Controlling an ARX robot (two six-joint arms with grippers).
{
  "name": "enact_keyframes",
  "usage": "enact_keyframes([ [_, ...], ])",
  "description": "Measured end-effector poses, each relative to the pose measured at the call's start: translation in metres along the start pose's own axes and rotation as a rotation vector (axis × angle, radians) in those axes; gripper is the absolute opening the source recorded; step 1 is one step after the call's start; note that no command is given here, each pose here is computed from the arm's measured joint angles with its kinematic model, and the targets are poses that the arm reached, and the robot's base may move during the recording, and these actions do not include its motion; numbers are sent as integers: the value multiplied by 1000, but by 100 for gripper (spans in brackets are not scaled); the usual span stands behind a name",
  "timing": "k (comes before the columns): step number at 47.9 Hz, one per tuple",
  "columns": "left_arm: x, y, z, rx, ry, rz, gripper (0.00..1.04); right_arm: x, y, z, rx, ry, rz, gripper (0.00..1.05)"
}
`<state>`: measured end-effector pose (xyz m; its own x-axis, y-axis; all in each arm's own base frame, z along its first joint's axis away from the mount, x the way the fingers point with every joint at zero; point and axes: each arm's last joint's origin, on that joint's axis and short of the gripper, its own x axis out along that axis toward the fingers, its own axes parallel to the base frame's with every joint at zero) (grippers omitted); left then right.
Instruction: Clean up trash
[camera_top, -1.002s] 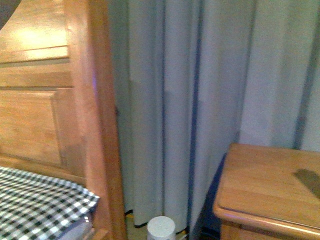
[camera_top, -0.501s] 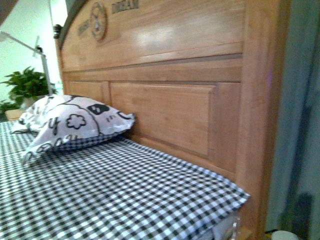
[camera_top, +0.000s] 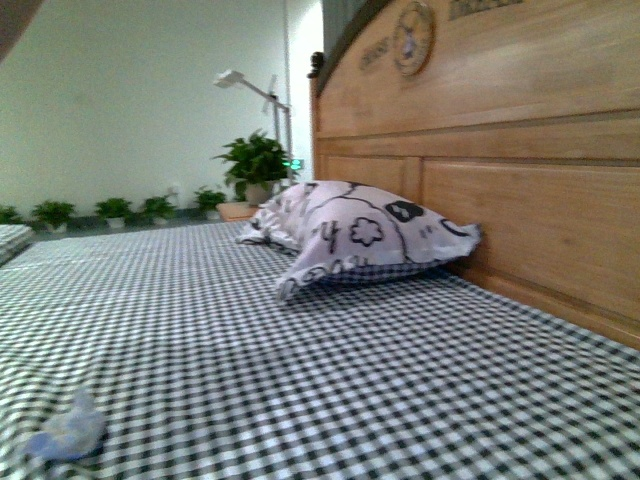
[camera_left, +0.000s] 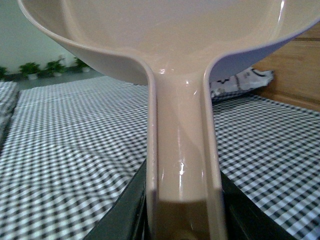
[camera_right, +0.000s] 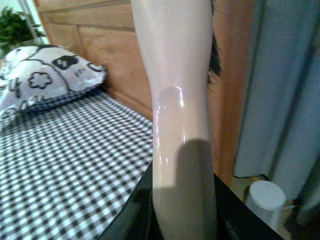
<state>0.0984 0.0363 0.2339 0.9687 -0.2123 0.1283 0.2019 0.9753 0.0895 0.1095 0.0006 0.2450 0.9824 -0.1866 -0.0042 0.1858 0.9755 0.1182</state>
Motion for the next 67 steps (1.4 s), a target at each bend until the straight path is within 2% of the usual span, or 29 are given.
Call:
enact_keyframes([
  [27, 0, 0, 0, 0, 0, 9, 27, 0, 0, 0, -2, 2, 11, 19],
  [30, 1, 2, 0, -25, 69, 32, 27, 0, 0, 0, -2, 1, 7, 19],
  [32, 2, 6, 3, -95, 191, 43, 27, 0, 0, 0, 0, -3, -2, 19],
  [37, 10, 19, -2, -116, 332, 60, 27, 0, 0, 0, 0, -2, 1, 19],
  [43, 32, 37, -8, -16, 385, 2, 27, 0, 0, 0, 0, -1, 1, 19],
  [54, 72, 59, -24, 274, 437, -210, 27, 0, 0, 0, 0, -1, 1, 19],
  [58, 86, 63, -34, 355, 469, -273, 27, 0, 0, 0, 0, -1, 2, 19],
  [67, 109, 62, -52, 424, 514, -383, 27, 0, 0, 0, 0, -1, 1, 19],
])
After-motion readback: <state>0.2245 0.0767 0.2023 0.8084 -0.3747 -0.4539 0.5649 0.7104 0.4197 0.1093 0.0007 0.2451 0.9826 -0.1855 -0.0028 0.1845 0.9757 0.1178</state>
